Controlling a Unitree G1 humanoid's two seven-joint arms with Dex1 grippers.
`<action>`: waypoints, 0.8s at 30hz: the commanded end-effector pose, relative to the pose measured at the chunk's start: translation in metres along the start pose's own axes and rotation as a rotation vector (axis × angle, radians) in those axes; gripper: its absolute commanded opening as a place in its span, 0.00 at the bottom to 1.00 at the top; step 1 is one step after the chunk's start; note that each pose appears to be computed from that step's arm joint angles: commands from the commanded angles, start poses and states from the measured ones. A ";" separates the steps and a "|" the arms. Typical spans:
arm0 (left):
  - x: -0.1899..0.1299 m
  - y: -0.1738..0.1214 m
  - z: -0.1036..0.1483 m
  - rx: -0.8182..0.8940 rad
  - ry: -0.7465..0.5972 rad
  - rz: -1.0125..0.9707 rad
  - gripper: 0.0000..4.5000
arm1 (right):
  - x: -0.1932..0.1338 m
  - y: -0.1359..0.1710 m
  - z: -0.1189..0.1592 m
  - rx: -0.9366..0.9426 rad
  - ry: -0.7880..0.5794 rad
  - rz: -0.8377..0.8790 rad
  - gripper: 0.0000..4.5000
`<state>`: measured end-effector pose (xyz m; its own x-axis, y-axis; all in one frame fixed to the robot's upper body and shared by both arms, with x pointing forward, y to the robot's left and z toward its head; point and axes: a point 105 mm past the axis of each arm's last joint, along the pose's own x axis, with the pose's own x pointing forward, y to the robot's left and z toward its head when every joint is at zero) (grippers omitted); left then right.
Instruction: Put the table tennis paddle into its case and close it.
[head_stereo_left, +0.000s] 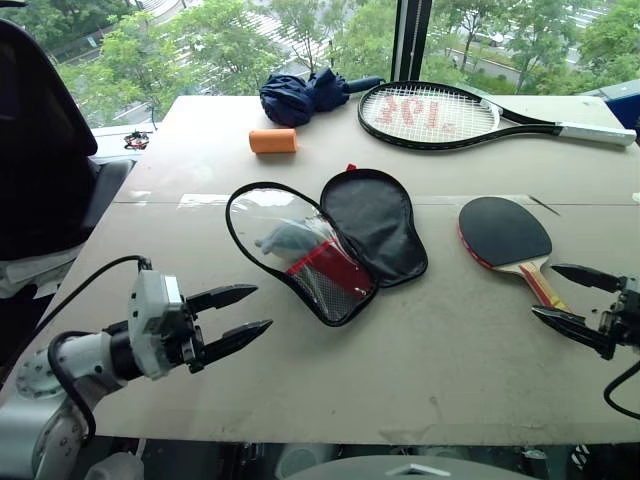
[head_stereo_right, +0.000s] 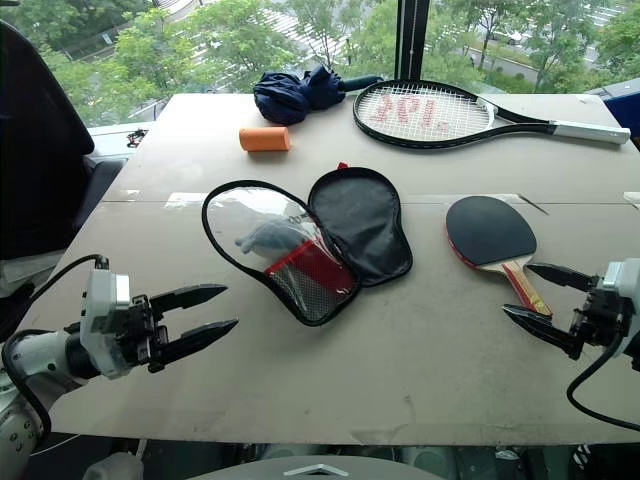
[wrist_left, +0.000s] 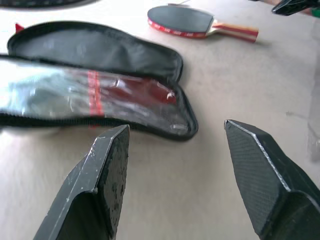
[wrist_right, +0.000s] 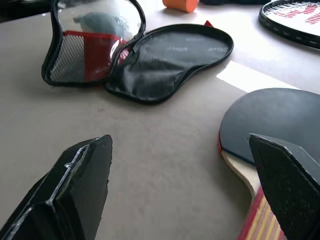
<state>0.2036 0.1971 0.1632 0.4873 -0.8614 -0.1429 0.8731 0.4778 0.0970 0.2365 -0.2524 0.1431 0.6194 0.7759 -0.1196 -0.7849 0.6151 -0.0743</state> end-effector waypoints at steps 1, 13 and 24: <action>0.001 0.004 0.035 0.084 -0.043 -0.049 0.68 | 0.044 0.016 0.013 0.015 -0.020 0.036 0.97; 0.004 0.015 0.083 0.196 -0.075 -0.078 0.68 | 0.149 0.007 -0.001 0.082 0.130 -0.084 0.97; 0.008 0.011 0.085 0.208 -0.076 -0.078 0.68 | 0.176 0.020 -0.017 0.104 0.212 -0.104 0.67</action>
<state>0.2192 0.1817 0.2413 0.4087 -0.9079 -0.0931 0.8903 0.3741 0.2597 0.3272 -0.1046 0.0942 0.6563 0.6667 -0.3532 -0.7058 0.7080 0.0248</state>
